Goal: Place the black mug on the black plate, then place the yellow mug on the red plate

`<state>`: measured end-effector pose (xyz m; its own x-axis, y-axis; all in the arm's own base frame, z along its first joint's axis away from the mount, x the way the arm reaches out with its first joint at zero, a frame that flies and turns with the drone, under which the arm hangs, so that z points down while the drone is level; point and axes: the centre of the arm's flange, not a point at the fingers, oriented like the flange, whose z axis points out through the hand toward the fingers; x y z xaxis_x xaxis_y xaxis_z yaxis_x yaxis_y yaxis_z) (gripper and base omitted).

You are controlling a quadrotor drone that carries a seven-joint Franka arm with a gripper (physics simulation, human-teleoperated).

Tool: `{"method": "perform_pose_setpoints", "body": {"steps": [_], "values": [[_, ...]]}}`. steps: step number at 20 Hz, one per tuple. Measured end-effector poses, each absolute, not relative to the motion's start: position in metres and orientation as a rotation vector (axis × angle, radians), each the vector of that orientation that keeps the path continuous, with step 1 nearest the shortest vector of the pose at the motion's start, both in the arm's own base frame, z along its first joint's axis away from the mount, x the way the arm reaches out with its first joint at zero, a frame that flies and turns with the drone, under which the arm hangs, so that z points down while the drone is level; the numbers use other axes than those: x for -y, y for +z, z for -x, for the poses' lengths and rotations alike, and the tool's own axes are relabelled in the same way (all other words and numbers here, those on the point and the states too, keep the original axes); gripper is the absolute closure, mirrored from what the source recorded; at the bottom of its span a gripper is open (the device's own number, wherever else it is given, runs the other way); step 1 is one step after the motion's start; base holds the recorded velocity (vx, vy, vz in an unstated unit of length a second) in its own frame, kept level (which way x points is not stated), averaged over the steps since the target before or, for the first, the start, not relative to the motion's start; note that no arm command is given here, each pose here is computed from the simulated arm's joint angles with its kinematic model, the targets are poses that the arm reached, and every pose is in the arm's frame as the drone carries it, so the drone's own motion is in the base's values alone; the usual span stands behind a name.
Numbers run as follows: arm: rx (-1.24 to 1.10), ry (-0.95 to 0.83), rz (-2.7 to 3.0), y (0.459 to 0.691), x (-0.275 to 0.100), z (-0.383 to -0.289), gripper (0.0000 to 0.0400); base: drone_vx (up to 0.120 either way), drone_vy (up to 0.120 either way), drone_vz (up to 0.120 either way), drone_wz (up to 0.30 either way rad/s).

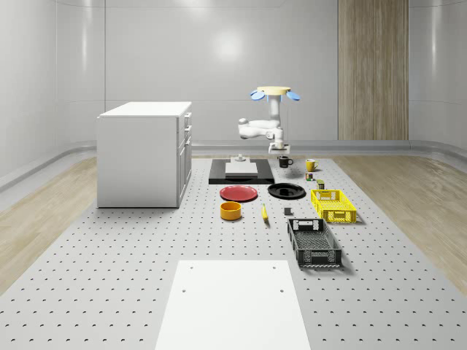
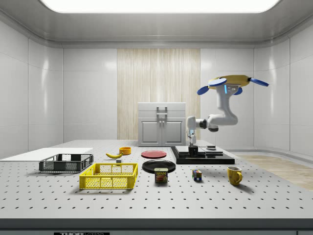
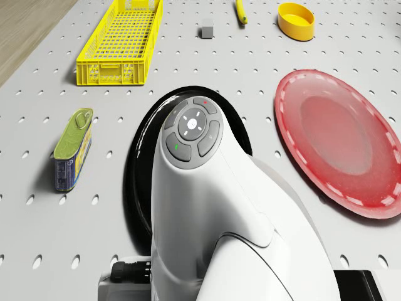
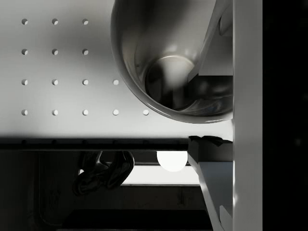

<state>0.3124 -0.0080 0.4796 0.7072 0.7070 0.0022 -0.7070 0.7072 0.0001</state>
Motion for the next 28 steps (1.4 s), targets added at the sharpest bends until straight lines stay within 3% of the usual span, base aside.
{"method": "perform_pose_setpoints", "body": {"steps": [28], "values": [[0.002,0.785,-0.001,0.4796,0.0080,-0.3124,0.0290,0.120,-0.006,0.000,0.000]]}}
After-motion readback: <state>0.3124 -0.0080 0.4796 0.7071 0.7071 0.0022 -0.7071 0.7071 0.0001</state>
